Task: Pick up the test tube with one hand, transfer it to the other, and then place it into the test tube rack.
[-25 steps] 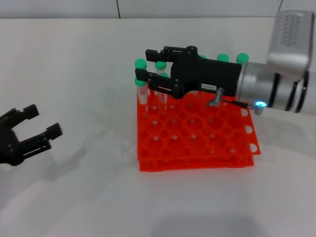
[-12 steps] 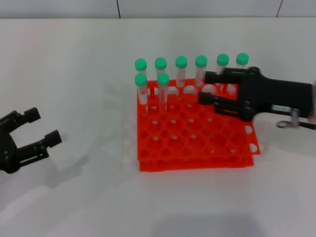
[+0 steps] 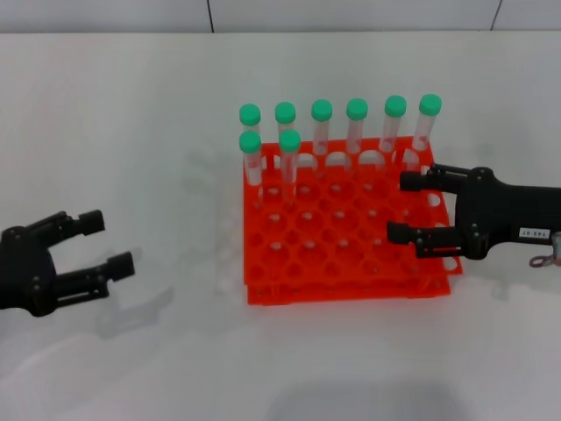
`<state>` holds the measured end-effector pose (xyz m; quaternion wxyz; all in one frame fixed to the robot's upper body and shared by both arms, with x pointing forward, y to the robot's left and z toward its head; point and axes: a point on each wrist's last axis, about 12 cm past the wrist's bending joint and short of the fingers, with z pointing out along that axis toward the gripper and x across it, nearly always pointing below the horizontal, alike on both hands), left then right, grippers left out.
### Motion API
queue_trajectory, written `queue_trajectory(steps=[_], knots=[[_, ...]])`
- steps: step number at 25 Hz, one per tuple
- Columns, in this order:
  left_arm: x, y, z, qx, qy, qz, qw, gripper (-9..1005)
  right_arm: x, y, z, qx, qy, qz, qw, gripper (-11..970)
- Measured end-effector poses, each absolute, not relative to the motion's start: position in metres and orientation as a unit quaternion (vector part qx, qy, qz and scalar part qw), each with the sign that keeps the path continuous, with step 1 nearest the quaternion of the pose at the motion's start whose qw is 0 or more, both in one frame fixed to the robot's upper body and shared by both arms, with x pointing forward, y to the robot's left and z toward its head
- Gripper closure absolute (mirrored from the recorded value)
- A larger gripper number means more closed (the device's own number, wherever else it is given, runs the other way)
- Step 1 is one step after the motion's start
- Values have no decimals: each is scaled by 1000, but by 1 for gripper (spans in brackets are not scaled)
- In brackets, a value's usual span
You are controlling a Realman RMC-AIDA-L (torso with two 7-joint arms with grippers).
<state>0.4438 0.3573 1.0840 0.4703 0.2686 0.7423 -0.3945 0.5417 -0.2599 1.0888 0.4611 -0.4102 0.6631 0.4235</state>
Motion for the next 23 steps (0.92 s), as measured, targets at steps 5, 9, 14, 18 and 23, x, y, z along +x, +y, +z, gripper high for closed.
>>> queue_trajectory(steps=[5,9,14,18,23], knots=[[448,353,1084,285,744,-400,452,103,542,-260,1087,-408,668,422,457,116],[449,353,1084,288,743,-401,452,103,541,-262,1087,-407,669,421,457,104],[453,351,1086,294,742,-401,450,103,542,-263,1086,-403,673,417,459,106],[455,350,1087,296,740,-402,450,103,542,-264,1085,-404,675,415,456,107],[455,350,1087,297,740,-402,451,103,541,-264,1084,-406,677,414,453,109]])
